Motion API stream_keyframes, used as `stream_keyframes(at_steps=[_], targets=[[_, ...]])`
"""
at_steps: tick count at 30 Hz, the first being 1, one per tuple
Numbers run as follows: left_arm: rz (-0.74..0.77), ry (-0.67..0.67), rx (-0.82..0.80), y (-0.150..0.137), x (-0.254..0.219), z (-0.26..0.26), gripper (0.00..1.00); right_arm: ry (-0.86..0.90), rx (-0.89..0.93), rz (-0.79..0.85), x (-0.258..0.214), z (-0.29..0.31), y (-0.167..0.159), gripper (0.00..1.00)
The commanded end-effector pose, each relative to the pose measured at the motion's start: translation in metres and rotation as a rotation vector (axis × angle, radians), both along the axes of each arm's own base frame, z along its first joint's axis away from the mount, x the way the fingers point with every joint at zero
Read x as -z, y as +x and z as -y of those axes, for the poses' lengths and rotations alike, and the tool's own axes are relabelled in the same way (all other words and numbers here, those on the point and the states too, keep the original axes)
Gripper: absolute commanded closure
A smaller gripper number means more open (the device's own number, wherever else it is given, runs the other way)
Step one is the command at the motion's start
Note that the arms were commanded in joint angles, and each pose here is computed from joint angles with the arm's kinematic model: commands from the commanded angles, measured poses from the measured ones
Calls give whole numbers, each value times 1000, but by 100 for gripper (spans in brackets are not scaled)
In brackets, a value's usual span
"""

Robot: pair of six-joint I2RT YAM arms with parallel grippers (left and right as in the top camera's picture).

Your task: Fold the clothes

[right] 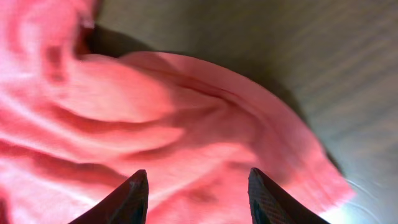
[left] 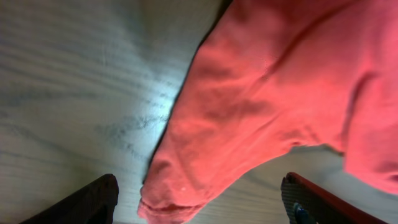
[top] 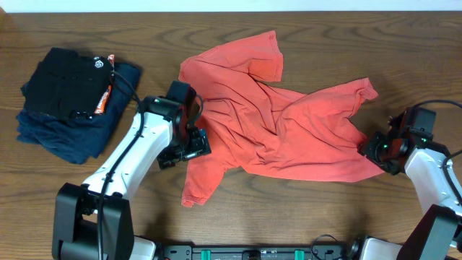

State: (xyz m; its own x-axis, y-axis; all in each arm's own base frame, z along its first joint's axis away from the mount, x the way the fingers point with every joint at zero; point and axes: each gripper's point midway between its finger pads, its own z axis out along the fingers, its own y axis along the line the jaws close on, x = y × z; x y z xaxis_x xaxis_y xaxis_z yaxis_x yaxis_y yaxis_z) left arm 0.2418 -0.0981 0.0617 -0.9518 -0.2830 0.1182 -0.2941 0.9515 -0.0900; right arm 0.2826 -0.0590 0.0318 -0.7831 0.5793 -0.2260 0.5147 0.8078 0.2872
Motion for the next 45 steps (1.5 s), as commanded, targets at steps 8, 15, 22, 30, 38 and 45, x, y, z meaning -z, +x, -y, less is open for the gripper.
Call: stream_keyframes(at_steps=[8,15,22,30,38,45], targets=[[0,-12,154,-18,39,-4,6,56,-104,5,0,-21,-3,50],[-1,-219,289,-32,46,25,5,-3,-120,-87,9,-22,-19,49],[-23,-235,285,-41,51,25,15,-23,-118,-111,11,-20,-24,48],[-34,-230,283,-46,55,23,94,-39,-113,-128,12,-17,-27,47],[-9,145,202,-16,31,-37,94,-92,-99,-193,16,-7,-40,48],[155,336,224,40,-32,-52,94,-92,-100,-306,42,-4,-52,47]])
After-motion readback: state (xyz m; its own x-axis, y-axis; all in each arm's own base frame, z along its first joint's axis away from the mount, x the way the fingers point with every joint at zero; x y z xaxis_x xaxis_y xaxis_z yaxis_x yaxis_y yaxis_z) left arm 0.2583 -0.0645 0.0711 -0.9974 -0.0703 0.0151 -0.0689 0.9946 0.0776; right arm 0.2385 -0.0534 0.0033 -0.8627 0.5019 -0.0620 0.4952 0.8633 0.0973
